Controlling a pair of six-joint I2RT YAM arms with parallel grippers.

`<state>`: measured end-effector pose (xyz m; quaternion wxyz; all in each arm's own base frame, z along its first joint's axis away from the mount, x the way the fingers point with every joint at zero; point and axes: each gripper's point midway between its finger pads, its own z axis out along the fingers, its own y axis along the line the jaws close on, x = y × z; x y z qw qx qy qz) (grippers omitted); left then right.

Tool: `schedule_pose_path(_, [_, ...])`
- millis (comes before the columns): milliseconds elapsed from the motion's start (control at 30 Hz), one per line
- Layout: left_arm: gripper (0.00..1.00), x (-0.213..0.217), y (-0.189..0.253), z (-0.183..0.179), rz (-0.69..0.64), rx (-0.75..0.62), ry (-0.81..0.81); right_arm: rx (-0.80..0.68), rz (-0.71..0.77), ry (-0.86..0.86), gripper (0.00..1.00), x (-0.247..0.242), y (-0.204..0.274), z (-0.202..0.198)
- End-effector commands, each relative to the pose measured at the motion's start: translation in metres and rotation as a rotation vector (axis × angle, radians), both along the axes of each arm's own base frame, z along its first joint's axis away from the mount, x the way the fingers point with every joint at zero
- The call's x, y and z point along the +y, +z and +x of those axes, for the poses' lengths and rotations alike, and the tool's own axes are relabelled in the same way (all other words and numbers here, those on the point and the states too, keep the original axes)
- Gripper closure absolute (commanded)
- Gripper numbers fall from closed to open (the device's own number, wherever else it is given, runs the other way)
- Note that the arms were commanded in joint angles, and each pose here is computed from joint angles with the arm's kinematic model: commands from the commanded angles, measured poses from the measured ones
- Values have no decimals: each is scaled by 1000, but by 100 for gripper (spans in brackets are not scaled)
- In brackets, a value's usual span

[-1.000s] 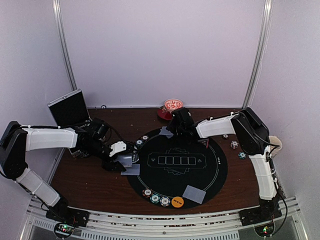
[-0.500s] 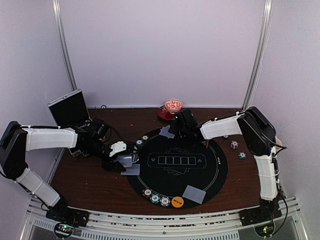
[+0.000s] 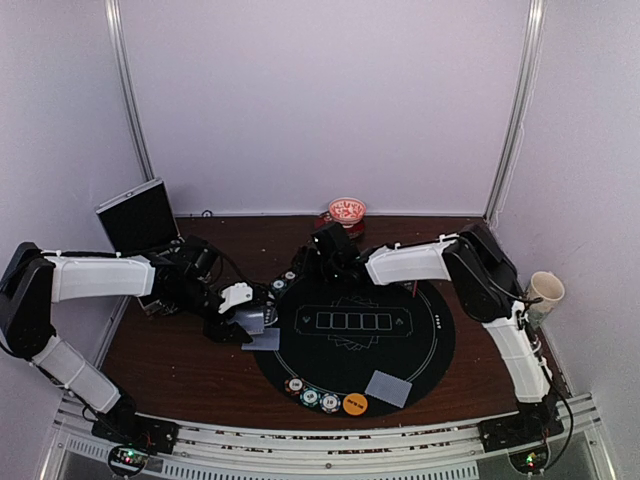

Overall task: Distribute texas hold em gaming equipment
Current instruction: Adjust the poker card in the small blind area.

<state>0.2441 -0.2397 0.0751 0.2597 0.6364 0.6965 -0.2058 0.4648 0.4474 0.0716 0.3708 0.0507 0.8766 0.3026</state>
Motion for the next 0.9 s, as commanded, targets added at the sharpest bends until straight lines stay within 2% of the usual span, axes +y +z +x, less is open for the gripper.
schedule_pose_path(0, [42, -6, 11, 0, -38, -29, -23, 41, -58, 10, 23, 0, -26, 3])
schedule_pose_path(467, [42, -5, 10, 1, -35, -29, -20, 28, -198, -102, 22, -24, -46, 28])
schedule_pose_path(867, [42, -5, 10, 1, -35, -29, -21, 14, -185, -101, 21, -25, -45, 44])
